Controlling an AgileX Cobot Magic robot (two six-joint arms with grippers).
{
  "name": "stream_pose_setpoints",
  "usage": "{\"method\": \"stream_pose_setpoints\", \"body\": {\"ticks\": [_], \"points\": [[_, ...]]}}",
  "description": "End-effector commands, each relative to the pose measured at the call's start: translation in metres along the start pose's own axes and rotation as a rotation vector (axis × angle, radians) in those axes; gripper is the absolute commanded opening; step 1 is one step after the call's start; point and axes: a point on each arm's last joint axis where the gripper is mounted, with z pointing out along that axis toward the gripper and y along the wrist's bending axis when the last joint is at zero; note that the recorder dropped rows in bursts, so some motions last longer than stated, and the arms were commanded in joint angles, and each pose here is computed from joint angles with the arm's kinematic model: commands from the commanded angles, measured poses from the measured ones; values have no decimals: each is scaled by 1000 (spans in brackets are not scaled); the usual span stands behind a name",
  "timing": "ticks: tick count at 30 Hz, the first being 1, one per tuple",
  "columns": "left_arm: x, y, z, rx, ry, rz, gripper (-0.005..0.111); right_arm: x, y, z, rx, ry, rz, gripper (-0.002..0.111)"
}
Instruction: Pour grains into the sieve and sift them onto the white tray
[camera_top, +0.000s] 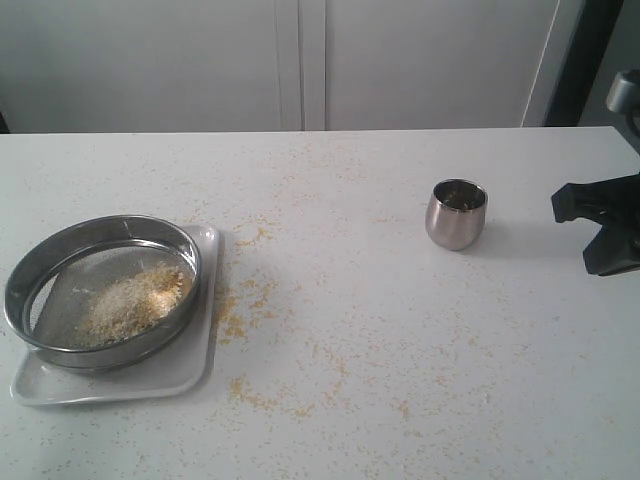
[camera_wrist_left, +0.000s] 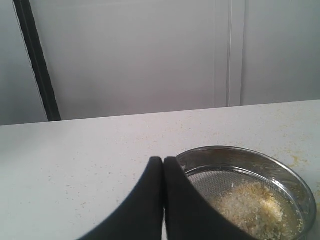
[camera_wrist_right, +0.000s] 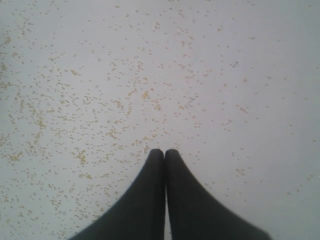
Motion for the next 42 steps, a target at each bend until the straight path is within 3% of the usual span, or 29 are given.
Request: {"method": "stream_pose_setpoints", "body": {"ticks": [1,5,14,42], "points": [[-17,1,2,-1,16,5,0,0,-1,-3,2,-17,4,0],[-34,1,9,6,81,54,0,0,-1,-3,2,-17,-8,0],[-59,2,45,18,239,53,0,0,-1,-3,2,-17,-8,0],[-67,1,181,70,798,35,0,-2,-1,-3,3,-33,-8,0]]}}
